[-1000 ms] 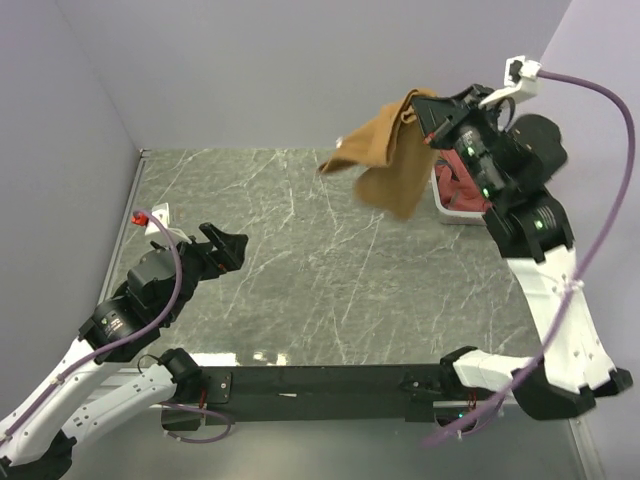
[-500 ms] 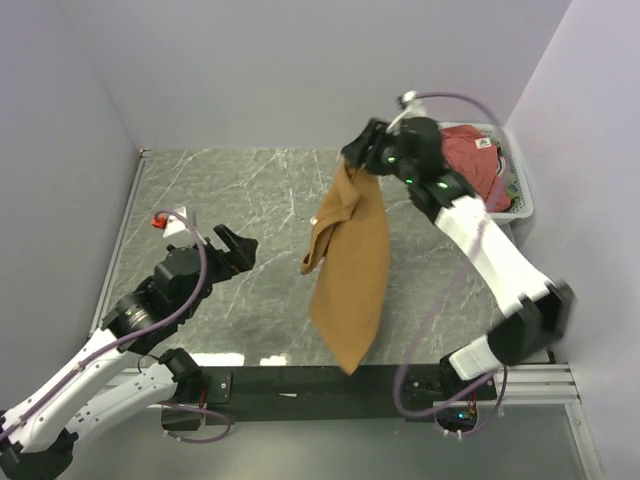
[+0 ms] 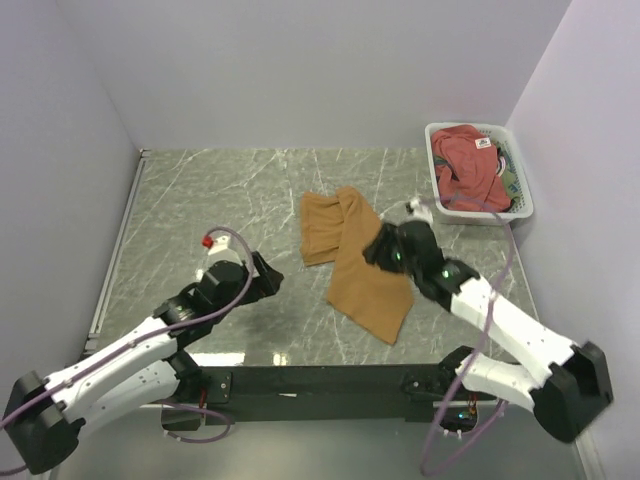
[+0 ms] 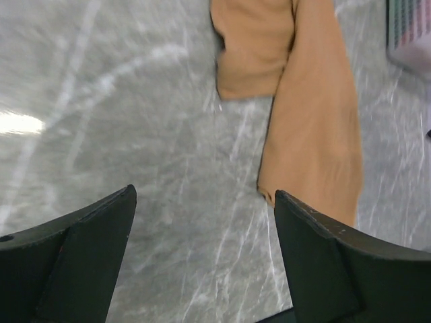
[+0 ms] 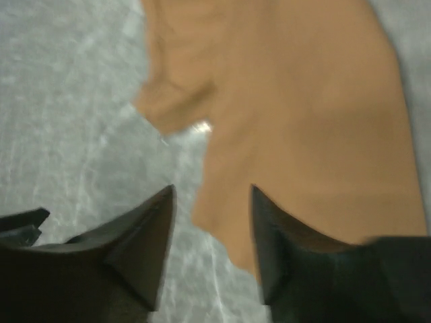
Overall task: Fold and stack the tank tops
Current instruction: Flatten the tank top out
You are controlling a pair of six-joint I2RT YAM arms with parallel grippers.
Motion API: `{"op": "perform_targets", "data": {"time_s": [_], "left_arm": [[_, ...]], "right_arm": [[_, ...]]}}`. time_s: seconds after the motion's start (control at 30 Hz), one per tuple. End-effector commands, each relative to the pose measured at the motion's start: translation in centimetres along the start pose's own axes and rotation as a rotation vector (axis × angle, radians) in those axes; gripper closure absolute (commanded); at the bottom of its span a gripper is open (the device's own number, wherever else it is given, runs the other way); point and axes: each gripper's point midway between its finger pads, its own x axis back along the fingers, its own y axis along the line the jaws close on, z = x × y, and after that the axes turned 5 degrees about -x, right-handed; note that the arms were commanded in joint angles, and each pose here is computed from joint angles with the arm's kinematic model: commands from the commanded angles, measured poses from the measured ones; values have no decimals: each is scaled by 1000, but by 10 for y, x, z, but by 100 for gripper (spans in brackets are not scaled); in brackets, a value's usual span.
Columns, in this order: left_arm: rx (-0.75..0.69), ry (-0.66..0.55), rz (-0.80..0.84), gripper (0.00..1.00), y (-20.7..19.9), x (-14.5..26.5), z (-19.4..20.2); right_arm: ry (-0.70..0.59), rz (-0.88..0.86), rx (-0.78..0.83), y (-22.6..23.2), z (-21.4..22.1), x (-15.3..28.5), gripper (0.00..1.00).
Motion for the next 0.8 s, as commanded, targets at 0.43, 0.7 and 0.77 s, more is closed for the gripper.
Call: {"op": "perform_targets", "data": {"time_s": [0.43,0.7,0.77], "left_arm": [[-59,242,295,23,-93,-79,69],[-151,332,212,26,-100,-108,111],[-153,336,197,27,-101,-113,115]], "right_arm": [[109,269,-272,-118,103,54,59],[223,343,-287,-140,136,67,55],[247,342,-289,-142,143,66,51]]}}
